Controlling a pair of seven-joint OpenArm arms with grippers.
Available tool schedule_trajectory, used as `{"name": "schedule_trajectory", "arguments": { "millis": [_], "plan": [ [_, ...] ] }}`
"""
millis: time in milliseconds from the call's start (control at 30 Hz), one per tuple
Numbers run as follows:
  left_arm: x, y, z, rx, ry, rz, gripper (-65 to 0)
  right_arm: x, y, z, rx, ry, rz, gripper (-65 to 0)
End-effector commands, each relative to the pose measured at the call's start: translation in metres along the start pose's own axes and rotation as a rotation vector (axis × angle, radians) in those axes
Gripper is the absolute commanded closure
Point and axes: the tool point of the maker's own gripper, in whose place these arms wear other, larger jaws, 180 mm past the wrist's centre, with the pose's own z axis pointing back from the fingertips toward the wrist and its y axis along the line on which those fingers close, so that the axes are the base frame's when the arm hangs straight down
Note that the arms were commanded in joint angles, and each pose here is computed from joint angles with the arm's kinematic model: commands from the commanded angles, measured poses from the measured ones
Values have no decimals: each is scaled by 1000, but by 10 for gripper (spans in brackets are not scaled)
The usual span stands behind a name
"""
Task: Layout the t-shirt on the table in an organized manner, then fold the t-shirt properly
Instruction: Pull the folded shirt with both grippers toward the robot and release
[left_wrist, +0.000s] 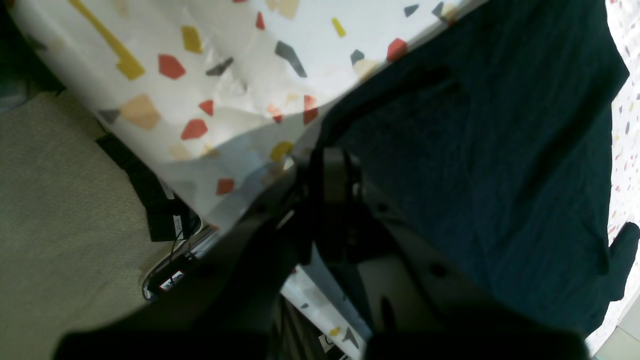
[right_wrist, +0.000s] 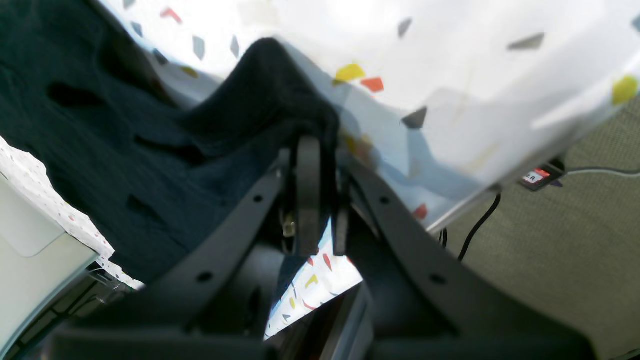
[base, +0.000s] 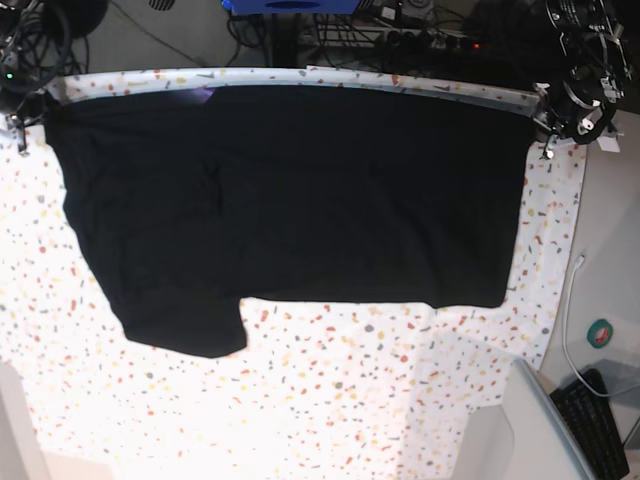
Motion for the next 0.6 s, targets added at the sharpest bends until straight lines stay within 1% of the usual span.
{"name": "schedule_trajectory", "arguments": {
  "millis": [0, 100, 133, 167, 233, 267, 300, 333, 400, 533, 567],
  "plan": [
    [15, -1, 4, 1, -46, -13, 0, 16, 6, 9, 14, -49, 11, 0],
    [15, 2, 4, 8, -47, -8, 0, 12, 6, 6, 19, -43, 0, 0],
    [16, 4, 5, 10, -49, -7, -49, 12, 6, 6, 19, -42, -1, -6],
    [15, 4, 5, 11, -48, -7, -151, 12, 5, 6, 19, -43, -3, -87],
    [16, 5, 5, 14, -51, -6, -301, 8, 0, 6, 14, -43, -7, -236],
    [16, 6, 5, 15, -52, -4, -357, 9, 2, 8, 21, -56, -7, -300],
    [18, 8, 5, 19, -58, 3, -393, 12, 4, 13, 36, -79, -11, -342],
    [24, 14, 6, 27, -72, 25, -408, 13, 5, 19, 47, -101, -18, -350],
    [38, 25, 9, 42, -106, 72, -408, 20, 11, 34, 75, -161, -15, -341],
    [72, 21, 17, 19, -190, 129, -408, 38, 32, 53, 112, -242, 37, -341],
    [83, 18, 21, 10, -216, 127, -405, 48, 40, 58, 121, -274, 62, -342]
  ]
}}
